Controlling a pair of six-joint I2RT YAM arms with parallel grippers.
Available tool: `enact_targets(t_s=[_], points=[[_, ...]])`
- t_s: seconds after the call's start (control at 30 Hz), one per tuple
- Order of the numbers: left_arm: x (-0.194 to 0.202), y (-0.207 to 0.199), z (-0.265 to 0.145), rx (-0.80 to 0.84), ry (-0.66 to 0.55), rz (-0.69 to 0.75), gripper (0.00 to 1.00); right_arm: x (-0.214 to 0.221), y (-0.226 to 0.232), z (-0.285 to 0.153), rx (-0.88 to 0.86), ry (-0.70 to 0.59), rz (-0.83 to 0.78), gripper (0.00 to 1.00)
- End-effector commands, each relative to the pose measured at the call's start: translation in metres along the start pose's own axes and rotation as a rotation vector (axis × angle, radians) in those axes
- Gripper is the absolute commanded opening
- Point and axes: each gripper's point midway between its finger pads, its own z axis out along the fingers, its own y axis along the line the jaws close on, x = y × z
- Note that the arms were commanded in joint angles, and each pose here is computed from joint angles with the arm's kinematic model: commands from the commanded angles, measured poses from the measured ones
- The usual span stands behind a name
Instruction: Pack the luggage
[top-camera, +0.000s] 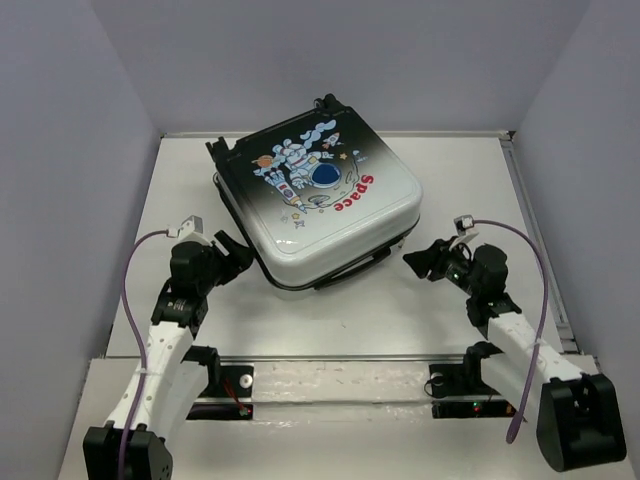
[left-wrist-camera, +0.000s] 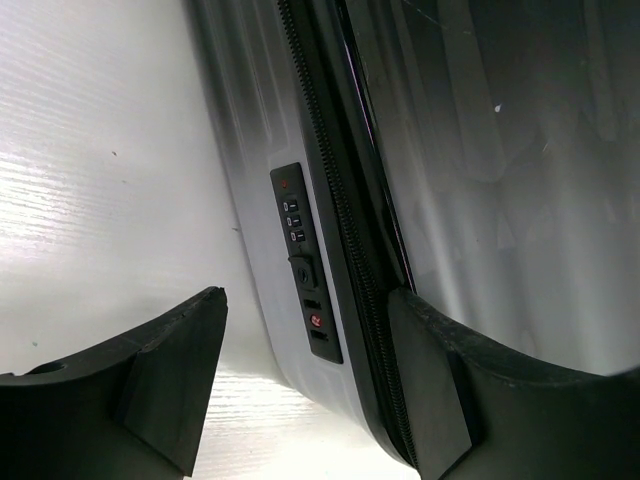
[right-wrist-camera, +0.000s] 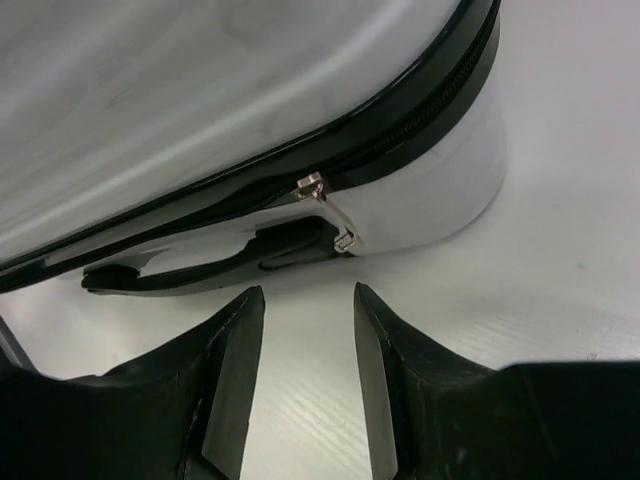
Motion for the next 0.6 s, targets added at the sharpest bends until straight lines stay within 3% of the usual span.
enact_targets(t_s=[0.0,0.57], points=[[-0.023,-0.052,-0.015,0.202,-0.041,0.032,0.77,-0.04,0.016,0.016,-0.121,-0.153,-0.145,0.47],[-0.011,-0.049,-0.014,0.218,-0.008,0.012,0.76,-0.046,-0.001,0.053,-0.145,-0.155,-0.216,0.47]])
